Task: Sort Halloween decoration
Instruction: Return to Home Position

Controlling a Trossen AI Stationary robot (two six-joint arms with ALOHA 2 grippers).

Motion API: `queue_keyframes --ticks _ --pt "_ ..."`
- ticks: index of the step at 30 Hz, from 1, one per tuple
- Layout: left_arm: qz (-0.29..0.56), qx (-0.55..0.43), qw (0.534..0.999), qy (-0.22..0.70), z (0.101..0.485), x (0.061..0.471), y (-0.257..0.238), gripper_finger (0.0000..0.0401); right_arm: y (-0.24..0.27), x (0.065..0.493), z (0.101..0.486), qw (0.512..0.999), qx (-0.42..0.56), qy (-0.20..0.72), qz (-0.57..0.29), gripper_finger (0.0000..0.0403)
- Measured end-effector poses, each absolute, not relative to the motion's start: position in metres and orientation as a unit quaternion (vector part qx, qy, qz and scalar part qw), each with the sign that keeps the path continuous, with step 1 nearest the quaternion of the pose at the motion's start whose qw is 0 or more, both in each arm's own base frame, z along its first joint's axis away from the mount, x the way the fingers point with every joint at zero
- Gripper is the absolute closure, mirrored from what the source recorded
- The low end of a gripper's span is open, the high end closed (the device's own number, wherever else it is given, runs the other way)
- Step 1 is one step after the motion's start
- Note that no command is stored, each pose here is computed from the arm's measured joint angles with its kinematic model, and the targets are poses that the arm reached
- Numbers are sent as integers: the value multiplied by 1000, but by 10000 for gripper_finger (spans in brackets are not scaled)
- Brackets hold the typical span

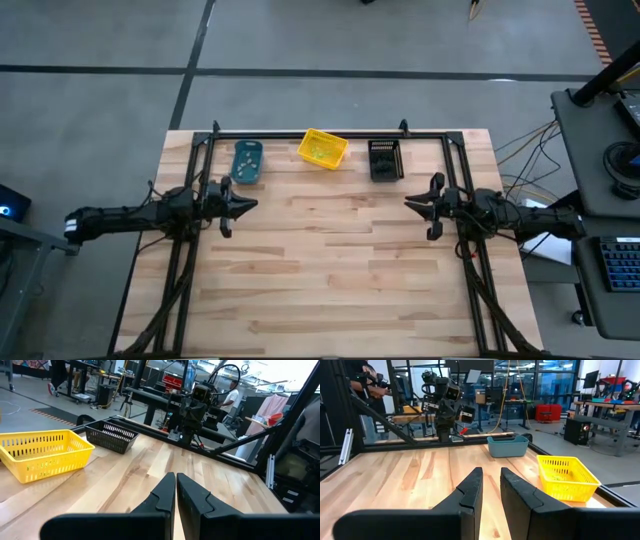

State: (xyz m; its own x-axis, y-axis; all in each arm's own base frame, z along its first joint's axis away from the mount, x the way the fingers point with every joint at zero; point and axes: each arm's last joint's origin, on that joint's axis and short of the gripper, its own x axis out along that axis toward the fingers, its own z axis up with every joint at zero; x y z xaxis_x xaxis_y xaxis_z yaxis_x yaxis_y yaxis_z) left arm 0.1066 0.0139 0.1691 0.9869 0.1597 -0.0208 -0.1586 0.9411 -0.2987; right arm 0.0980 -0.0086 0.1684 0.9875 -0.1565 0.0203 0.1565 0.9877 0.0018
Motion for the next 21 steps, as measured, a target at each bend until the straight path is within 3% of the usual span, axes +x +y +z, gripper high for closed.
queue_keyframes --ticks 21 --pt "84 -152 985 17 166 109 14 401 -9 98 168 997 0 -11 -78 346"
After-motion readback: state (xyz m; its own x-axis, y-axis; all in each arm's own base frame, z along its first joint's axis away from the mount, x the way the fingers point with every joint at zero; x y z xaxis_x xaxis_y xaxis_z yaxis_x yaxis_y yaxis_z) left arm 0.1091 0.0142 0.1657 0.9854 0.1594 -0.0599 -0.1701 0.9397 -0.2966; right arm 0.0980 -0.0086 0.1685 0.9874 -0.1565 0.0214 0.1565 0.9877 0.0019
